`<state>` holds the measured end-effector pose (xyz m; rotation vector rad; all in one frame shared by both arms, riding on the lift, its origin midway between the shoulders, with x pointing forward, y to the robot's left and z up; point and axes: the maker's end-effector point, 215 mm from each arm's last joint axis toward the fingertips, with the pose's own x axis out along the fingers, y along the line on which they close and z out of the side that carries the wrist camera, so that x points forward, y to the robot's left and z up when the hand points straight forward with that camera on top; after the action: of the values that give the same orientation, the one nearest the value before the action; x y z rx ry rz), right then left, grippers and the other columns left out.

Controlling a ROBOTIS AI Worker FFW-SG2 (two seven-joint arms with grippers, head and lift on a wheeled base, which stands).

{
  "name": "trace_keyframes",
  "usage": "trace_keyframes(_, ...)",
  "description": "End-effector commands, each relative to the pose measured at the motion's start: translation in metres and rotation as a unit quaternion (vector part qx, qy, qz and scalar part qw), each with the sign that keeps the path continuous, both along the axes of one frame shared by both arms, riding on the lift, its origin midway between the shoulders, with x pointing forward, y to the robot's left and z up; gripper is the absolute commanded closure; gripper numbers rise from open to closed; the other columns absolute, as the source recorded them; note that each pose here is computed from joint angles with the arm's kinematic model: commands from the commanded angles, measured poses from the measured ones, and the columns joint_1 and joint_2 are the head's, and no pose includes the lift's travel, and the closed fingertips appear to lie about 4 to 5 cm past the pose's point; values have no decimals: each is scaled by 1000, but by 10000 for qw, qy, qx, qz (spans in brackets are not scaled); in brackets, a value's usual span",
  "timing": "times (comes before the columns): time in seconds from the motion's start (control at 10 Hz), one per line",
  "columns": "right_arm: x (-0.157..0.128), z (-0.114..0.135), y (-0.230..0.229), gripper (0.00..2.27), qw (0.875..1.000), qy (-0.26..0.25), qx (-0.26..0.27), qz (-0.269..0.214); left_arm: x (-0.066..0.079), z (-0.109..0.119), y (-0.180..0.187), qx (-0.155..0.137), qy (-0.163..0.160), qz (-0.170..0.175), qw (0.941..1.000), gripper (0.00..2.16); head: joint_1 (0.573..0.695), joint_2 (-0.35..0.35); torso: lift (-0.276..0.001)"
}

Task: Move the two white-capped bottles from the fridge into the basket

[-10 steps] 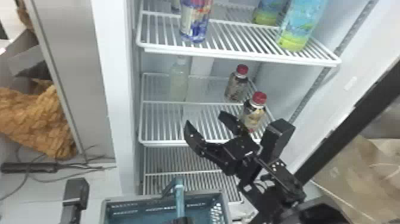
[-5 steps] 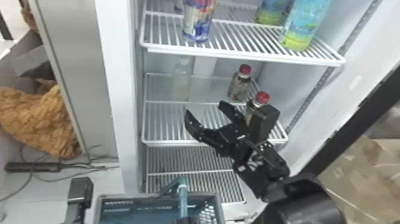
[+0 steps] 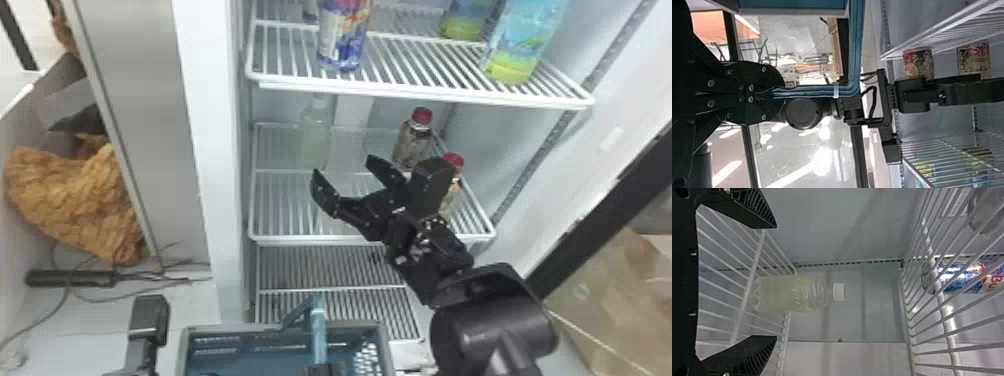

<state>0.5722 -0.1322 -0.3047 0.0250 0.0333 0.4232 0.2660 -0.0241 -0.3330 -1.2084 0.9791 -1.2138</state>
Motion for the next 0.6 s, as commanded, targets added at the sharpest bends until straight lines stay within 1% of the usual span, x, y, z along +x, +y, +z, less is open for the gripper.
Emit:
trace_keyframes(0.0,13,0,1,81,10000,-87,16,-35,0,1,-1,6,-18,-20,10000,1154,695,-209,-260)
trace_keyframes(0.2,31,8,3,99,9993,-333,95,-130,0,2,-2,-1,-37,-41,10000,1154,695,-206,-260)
trace_keyframes(0.5,52,8,5,99,9983,-457,132,-339,1,2,-2,4,-48,-52,10000,1154,695,-197,-260)
